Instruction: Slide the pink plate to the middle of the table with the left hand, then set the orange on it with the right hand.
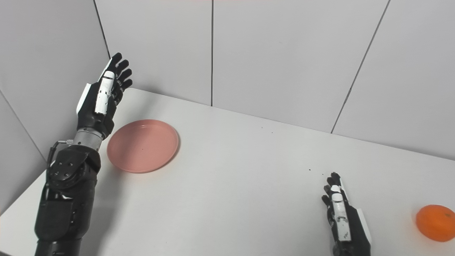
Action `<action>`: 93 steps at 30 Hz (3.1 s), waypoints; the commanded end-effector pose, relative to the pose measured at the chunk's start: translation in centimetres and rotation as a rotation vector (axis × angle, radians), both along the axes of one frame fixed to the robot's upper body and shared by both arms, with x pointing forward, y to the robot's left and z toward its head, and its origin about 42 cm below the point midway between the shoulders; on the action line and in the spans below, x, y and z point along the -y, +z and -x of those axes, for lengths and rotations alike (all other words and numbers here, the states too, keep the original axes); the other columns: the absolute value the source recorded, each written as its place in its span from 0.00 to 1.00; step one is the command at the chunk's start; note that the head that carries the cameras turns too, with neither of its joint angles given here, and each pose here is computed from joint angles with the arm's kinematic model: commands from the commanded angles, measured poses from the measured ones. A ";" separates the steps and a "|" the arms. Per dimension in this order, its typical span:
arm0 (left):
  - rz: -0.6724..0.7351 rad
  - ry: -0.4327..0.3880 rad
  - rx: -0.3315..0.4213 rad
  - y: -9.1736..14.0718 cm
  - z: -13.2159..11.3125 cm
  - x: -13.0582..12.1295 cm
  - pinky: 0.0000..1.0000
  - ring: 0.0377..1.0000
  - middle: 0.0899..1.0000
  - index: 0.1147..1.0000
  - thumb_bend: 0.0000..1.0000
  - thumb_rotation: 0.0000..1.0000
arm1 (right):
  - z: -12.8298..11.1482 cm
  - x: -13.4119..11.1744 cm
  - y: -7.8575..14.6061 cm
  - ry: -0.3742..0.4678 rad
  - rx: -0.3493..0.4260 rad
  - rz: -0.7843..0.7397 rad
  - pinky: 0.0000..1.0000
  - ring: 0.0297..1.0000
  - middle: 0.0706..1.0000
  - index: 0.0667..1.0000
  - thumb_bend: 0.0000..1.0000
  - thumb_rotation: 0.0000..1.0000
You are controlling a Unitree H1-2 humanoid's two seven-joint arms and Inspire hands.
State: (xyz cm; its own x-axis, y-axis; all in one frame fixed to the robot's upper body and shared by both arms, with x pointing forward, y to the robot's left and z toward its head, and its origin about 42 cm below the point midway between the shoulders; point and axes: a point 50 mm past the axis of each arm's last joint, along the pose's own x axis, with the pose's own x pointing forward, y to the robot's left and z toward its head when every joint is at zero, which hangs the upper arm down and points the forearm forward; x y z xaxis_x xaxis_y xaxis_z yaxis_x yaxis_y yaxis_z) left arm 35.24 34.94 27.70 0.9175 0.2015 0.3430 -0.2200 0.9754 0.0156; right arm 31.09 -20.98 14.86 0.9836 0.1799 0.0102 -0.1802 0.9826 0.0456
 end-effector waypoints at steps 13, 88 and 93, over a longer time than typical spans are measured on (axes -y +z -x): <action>0.007 0.082 0.025 1.0 0.6 -3.9 0.95 0.95 0.96 0.93 0.33 1.00 | 0.0 0.0 1.0 0.002 0.044 -0.003 1.00 1.00 1.00 1.00 0.17 1.00; 0.206 0.019 -0.286 -11.4 -1.3 -9.2 0.96 0.94 0.93 0.92 0.35 1.00 | 0.0 0.2 1.2 -0.004 0.028 0.006 1.00 1.00 1.00 1.00 0.17 1.00; 0.208 -0.001 -0.293 -11.3 -1.2 -8.1 0.94 0.94 0.94 0.93 0.35 1.00 | 0.0 0.2 1.2 -0.006 0.030 0.014 1.00 1.00 1.00 1.00 0.18 1.00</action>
